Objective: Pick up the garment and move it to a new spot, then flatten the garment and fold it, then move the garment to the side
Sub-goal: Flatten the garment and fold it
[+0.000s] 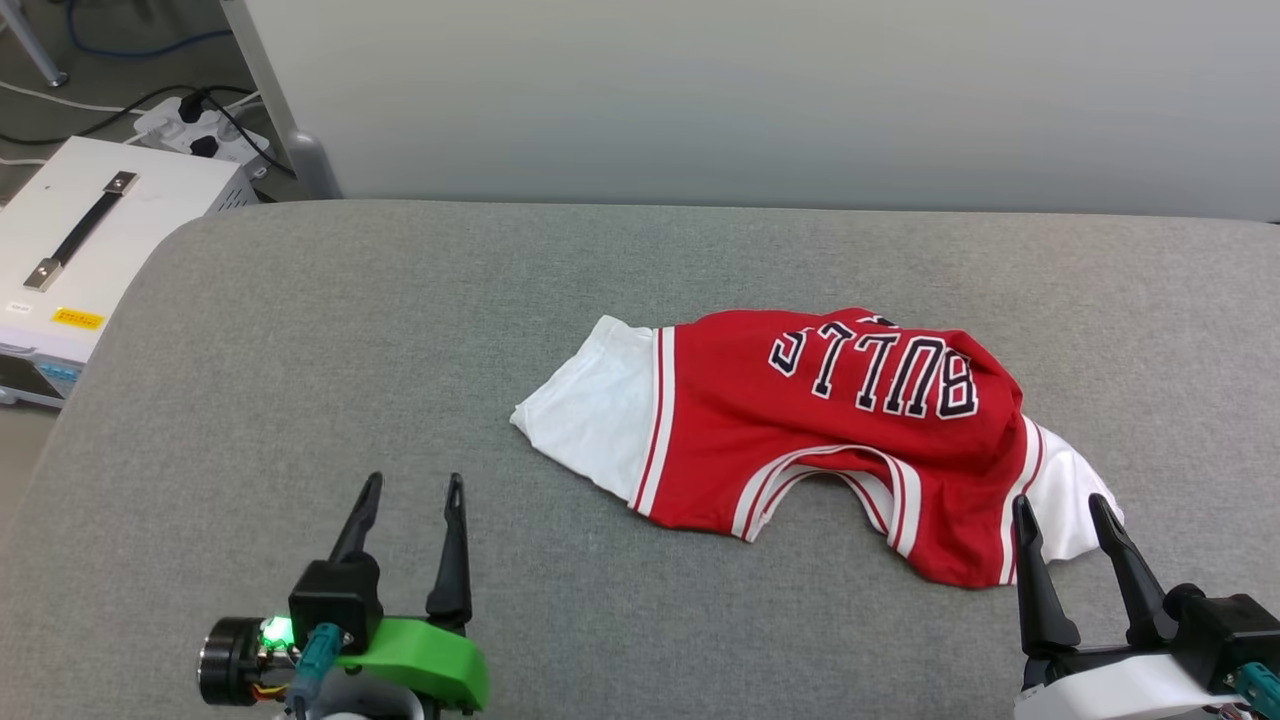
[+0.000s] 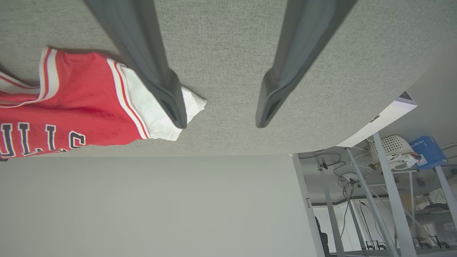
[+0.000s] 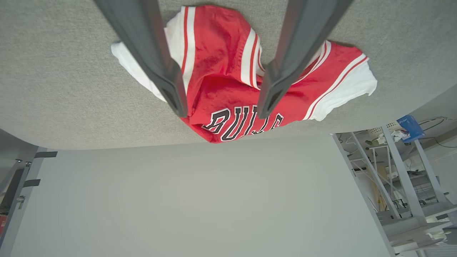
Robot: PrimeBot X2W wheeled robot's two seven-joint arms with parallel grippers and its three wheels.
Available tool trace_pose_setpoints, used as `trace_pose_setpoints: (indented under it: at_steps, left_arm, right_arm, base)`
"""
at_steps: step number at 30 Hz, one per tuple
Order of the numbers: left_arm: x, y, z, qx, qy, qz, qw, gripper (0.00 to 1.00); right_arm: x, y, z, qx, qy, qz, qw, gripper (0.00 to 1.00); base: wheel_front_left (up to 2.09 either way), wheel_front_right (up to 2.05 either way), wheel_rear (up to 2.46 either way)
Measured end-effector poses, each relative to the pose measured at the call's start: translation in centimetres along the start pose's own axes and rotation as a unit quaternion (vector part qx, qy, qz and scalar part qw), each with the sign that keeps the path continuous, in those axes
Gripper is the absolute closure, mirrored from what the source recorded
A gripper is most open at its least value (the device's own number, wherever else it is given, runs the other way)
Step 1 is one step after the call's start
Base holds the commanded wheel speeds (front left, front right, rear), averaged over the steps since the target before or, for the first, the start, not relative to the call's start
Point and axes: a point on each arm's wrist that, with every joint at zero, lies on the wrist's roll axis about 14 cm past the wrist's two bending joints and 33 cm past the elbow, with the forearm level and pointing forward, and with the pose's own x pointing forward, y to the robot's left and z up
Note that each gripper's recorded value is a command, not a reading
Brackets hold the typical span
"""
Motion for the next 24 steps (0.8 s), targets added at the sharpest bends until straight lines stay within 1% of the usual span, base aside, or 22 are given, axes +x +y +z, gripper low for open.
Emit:
trace_pose_setpoints:
  at_steps: [3,6,11,14,17,19,21,23,24]
  left_arm:
    - [0.6,0.4,0.6,0.007,-0.011,-0.002,1.0,0.0]
    - [2.5,0.3,2.6,0.024,-0.04,-0.025,0.999,0.0]
    - [7.4,0.1,6.0,0.065,-0.08,-0.077,0.992,0.0]
    - [10.9,-0.7,7.9,0.08,-0.072,-0.105,0.989,0.0]
    - [13.8,-2.2,8.6,0.085,-0.036,-0.134,0.987,0.0]
    - [15.1,-3.7,7.7,0.08,0.015,-0.157,0.984,0.0]
    - [15.8,-5.7,5.5,0.088,0.096,-0.194,0.972,0.0]
    - [15.8,-7.2,3.5,0.091,0.168,-0.225,0.955,0.0]
    - [15.6,-7.7,2.3,0.095,0.208,-0.239,0.944,0.0]
  right_arm:
    - [0.1,-0.1,-0.1,0.0,0.001,-0.001,1.0,0.0]
    - [0.3,-0.1,-0.1,0.0,0.001,-0.001,1.0,0.0]
    - [1.2,-0.1,0.2,-0.004,-0.006,0.002,1.0,0.0]
    - [1.7,-0.3,0.4,-0.007,-0.01,0.002,1.0,0.0]
    - [2.1,-0.6,0.3,-0.008,-0.009,-0.002,1.0,0.0]
    - [2.4,-0.8,0.2,-0.009,-0.008,-0.005,1.0,0.0]
    - [2.6,-1.1,0.0,-0.01,-0.006,-0.008,1.0,0.0]
    - [2.7,-1.3,-0.2,-0.011,-0.003,-0.012,1.0,0.0]
    - [2.8,-1.4,-0.3,-0.011,-0.002,-0.013,1.0,0.0]
  base:
    - [0.0,0.0,0.0]
    - [0.0,0.0,0.0]
    - [0.0,0.0,0.0]
    - [0.0,0.0,0.0]
    - [0.0,0.0,0.0]
    - [0.0,0.0,0.0]
    - [0.0,0.0,0.0]
    - [0.0,0.0,0.0]
    - [0.0,0.0,0.0]
